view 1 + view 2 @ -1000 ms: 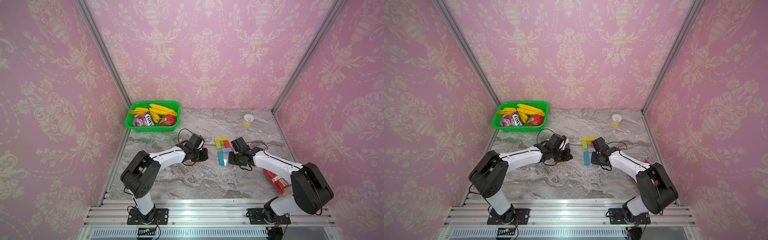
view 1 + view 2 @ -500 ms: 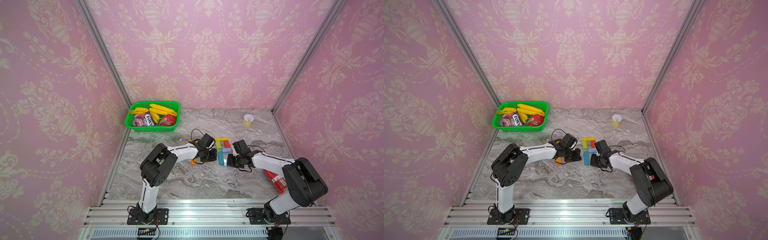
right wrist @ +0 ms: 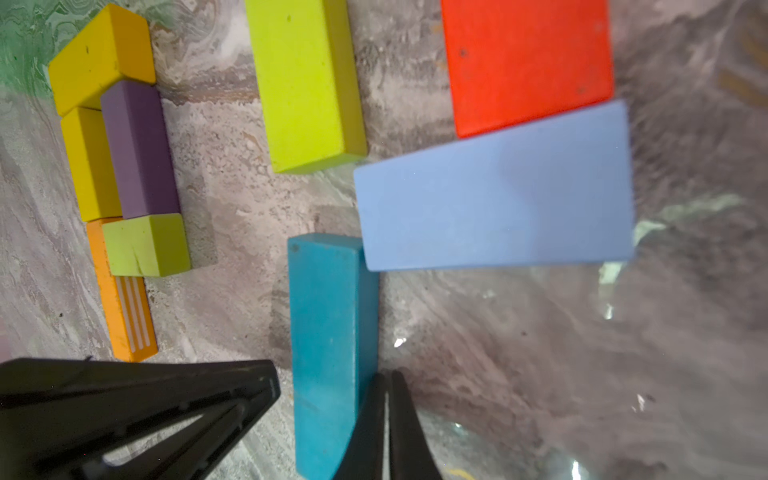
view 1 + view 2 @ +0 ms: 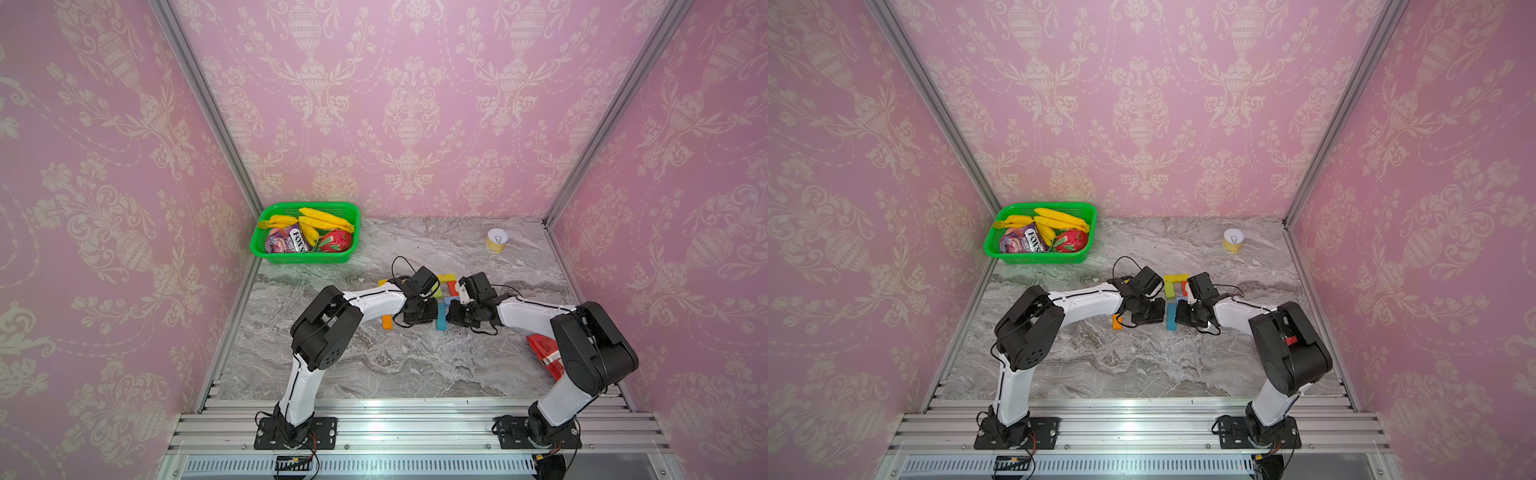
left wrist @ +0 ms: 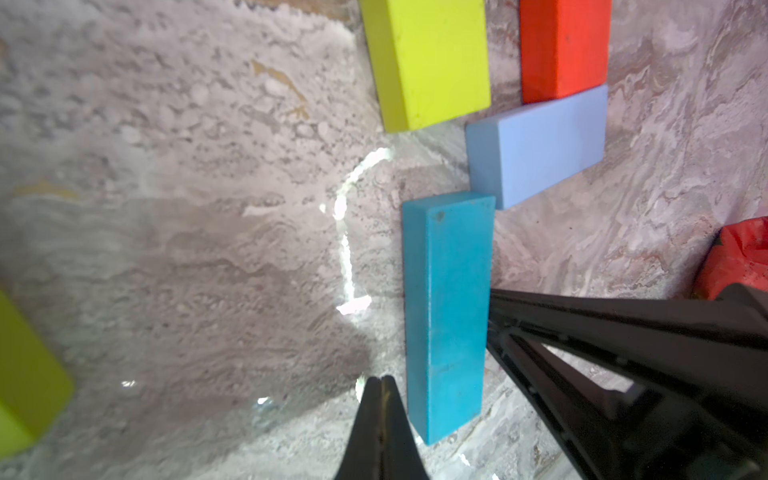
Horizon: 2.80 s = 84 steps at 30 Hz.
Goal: Assemble the letter p with building blocks
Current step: Assemble the building block at the center of the board.
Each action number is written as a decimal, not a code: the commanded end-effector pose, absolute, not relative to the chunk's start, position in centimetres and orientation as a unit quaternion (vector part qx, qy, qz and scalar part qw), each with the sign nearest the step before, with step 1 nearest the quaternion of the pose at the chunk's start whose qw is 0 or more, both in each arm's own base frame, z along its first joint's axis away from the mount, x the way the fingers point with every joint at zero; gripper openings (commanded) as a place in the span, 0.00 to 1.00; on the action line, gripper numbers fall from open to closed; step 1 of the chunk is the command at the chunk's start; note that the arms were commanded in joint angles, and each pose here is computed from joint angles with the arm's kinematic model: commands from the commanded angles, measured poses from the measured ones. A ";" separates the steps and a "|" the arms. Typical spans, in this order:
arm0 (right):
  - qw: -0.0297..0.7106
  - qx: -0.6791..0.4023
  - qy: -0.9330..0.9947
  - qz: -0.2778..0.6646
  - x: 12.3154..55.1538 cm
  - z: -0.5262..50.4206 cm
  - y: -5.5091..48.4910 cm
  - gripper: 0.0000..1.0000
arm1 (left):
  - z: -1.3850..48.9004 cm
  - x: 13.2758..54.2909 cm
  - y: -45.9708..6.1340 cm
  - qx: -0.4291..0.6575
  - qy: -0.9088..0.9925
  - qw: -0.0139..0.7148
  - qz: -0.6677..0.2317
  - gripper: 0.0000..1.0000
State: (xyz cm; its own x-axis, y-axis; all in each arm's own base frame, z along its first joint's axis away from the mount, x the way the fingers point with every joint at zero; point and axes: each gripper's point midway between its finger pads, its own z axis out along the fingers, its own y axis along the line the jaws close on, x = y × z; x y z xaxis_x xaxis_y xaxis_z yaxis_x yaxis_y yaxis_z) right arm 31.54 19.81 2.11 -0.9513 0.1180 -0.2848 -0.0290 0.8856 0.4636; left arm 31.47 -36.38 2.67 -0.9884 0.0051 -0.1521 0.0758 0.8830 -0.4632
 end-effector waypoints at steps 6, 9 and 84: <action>0.117 0.031 0.972 0.201 30.3 0.0 18.4 0.09 | 1.3 31.1 -37.2 0.038 0.969 0.044 -0.240 0.00; 0.118 0.033 0.972 0.201 30.6 0.2 18.4 0.09 | 1.3 31.1 -37.4 0.040 0.968 0.041 -0.242 0.00; 0.121 0.051 0.970 0.203 30.1 1.5 16.9 0.09 | 1.8 31.4 -35.3 0.004 0.965 0.058 -0.256 0.00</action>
